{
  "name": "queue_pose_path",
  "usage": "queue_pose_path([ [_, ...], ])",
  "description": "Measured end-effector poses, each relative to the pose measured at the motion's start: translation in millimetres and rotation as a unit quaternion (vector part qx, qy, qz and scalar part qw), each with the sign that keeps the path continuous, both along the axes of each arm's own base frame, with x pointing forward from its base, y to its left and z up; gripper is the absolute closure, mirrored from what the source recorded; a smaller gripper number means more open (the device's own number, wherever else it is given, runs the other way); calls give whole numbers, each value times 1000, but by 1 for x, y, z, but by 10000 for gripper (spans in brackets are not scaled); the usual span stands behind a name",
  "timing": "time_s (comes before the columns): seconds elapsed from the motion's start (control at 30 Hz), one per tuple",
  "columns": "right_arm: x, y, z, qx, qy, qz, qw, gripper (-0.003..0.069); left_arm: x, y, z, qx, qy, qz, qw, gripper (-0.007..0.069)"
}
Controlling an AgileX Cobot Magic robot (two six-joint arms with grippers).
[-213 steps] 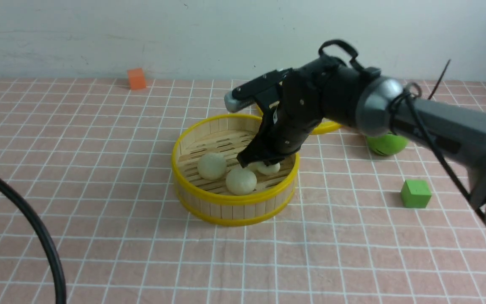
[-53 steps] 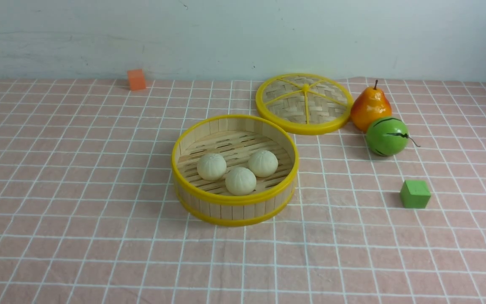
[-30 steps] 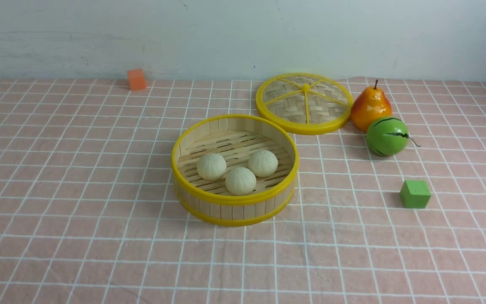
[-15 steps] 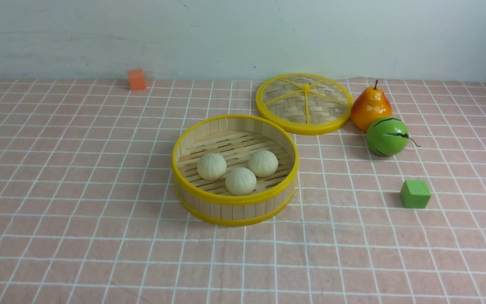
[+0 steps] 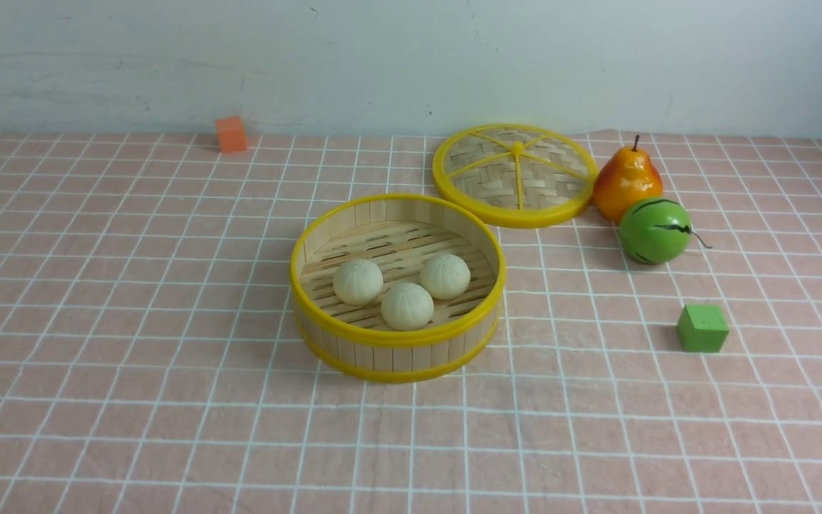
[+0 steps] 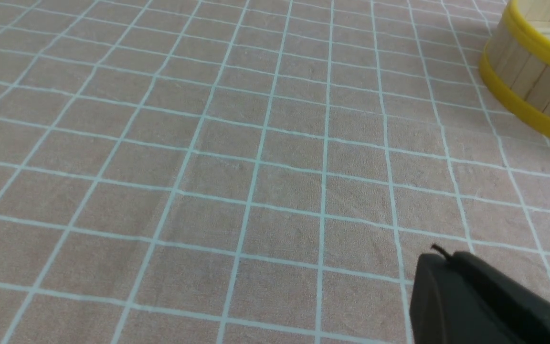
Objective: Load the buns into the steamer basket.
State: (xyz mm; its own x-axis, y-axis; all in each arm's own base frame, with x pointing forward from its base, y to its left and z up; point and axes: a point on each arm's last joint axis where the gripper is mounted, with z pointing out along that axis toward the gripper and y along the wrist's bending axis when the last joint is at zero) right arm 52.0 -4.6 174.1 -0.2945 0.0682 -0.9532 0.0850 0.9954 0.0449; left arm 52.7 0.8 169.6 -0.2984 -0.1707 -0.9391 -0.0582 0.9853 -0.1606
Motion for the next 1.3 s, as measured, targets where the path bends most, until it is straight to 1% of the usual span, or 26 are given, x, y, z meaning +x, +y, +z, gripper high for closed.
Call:
queue_pose_path([
  [0.67, 0, 0, 0, 0, 0, 0, 1000, 573, 0, 0, 0, -3, -1, 0, 1000, 639],
  [1.3, 0, 0, 0, 0, 0, 0, 1000, 564, 0, 0, 0, -4, -1, 0, 1000, 638],
])
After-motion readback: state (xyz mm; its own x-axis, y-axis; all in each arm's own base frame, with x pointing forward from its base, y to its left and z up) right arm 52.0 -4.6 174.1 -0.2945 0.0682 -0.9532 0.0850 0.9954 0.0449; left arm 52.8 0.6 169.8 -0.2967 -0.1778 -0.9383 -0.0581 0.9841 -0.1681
